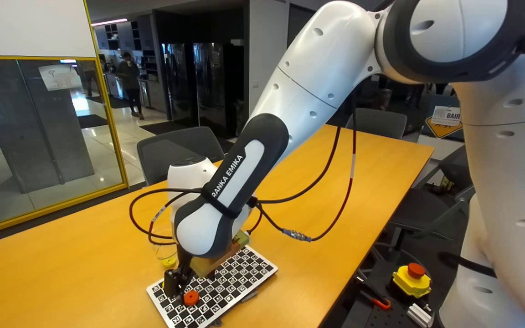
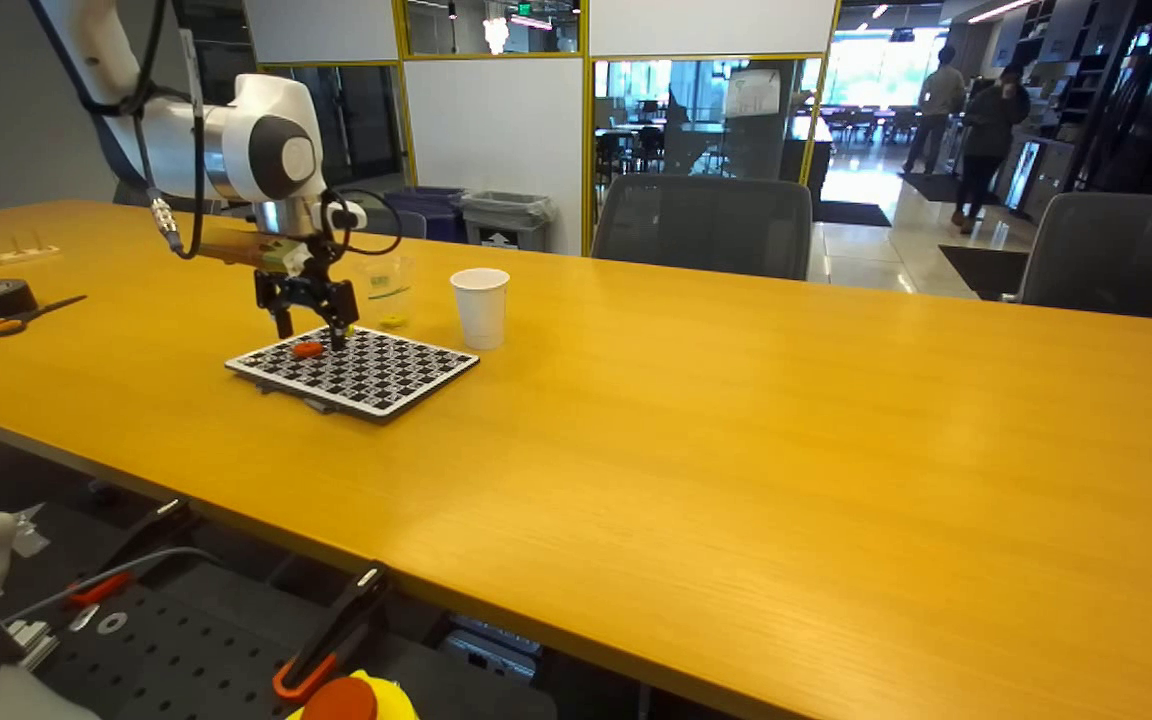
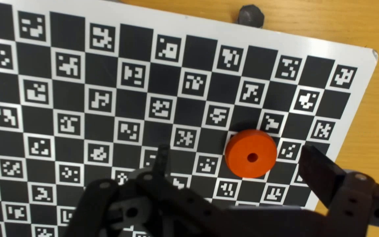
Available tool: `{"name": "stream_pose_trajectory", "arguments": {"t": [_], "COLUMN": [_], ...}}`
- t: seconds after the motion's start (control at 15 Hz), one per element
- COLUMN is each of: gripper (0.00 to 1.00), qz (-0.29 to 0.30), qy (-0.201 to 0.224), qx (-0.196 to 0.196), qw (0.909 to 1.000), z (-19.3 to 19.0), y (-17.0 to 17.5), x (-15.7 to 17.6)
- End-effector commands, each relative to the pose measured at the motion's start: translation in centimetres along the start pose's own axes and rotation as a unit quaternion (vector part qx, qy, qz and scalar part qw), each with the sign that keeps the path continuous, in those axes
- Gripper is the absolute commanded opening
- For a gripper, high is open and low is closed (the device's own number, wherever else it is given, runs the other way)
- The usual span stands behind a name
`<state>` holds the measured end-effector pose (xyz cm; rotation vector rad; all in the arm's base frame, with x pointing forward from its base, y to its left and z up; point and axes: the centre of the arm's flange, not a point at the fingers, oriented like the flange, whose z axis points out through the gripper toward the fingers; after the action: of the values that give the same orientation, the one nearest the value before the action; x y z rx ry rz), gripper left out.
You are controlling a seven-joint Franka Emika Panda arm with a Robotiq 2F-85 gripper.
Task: Put the orange rings inside the white cup and the yellow rings inside the clear cup
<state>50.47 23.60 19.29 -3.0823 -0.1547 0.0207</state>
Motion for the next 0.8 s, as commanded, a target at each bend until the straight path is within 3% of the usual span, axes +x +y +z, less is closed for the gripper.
{"name": "stream_pose_trajectory", "arguments": {"t": [0.0,0.73], "gripper": [1.0,1.0], "qz": [0.008,0.019], "qy": [0.002,0.001], "qx": [0.006,0.002], "qw": [0.9999,0.9998], "z": [0.53,0.69], "y": [-0.07,-0.18], "x": [1.97,1.56]}}
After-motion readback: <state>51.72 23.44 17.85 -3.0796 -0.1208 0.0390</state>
